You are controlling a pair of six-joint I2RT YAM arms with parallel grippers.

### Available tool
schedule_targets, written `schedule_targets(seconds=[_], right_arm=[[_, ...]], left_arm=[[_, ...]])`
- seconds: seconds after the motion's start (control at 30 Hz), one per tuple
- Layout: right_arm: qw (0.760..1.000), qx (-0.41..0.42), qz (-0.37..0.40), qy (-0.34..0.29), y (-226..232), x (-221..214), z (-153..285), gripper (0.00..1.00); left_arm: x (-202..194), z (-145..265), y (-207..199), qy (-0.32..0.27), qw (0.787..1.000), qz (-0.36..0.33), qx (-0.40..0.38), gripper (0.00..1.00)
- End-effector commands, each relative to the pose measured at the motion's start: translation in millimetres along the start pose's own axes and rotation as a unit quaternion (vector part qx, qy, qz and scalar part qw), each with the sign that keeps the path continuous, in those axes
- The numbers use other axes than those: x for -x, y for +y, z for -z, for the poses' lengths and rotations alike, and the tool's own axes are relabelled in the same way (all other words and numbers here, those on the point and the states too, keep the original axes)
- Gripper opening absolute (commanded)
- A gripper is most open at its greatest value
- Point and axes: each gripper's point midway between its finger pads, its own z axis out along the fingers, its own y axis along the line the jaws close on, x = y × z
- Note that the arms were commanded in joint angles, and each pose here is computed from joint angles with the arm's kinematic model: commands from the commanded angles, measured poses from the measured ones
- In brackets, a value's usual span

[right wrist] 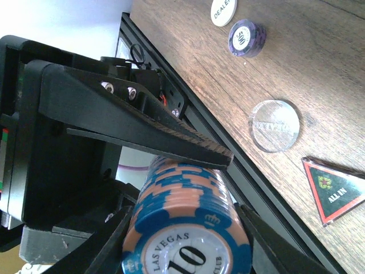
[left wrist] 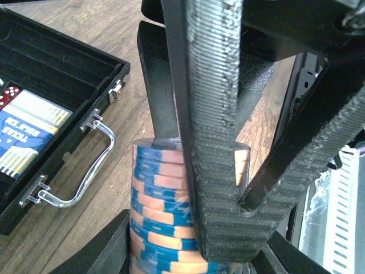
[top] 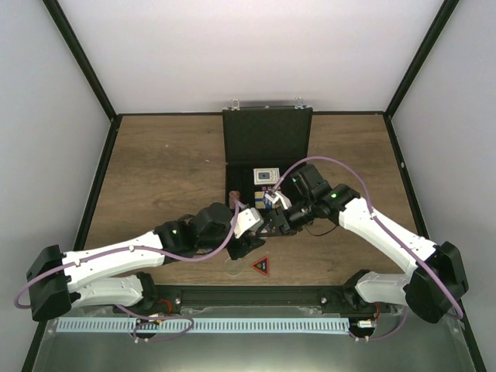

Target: Pack up texas hold em set

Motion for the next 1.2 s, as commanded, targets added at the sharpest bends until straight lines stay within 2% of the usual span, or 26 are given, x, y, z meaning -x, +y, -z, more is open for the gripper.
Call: schedule_targets(seconds=[0.0,0.17,0.27,0.47,0.6,0.7,0.93,1.17], right_arm=[[0.998,0.024,0.054,-0.035,22,19,6,0.31],[0.997,-0.009,0.044,-0.065,7,23,6,0.57],[0.995,-0.033,0.038,-0.086,0,28,10,0.76],[0.976,-0.137,0.011,-0.172,-16,48,40,0.98],[0.961,-0.17,0.007,-0.218,-17,52,59,1.0],[0.949,-0.203,0.001,-0.241,-28,53,73,1.0],[0.928,-0.252,-0.004,-0.274,-40,48,96,1.0],[0.911,-0.278,-0.007,-0.304,-47,40,111,1.0]], left_arm=[[4,-6,-12,0.002,1.0,-0.001,-0.009,0.27],[-1,-7,-3,-0.001,1.0,0.025,0.017,0.23],[-3,-2,2,-0.014,0.998,0.047,0.029,0.22],[-5,13,15,-0.038,0.992,0.103,0.067,0.21],[-20,19,41,-0.011,0.978,0.155,0.142,0.2],[-23,21,49,0.004,0.969,0.186,0.165,0.2],[-6,31,82,-0.008,0.945,0.256,0.203,0.2],[25,47,117,-0.043,0.931,0.289,0.22,0.2]])
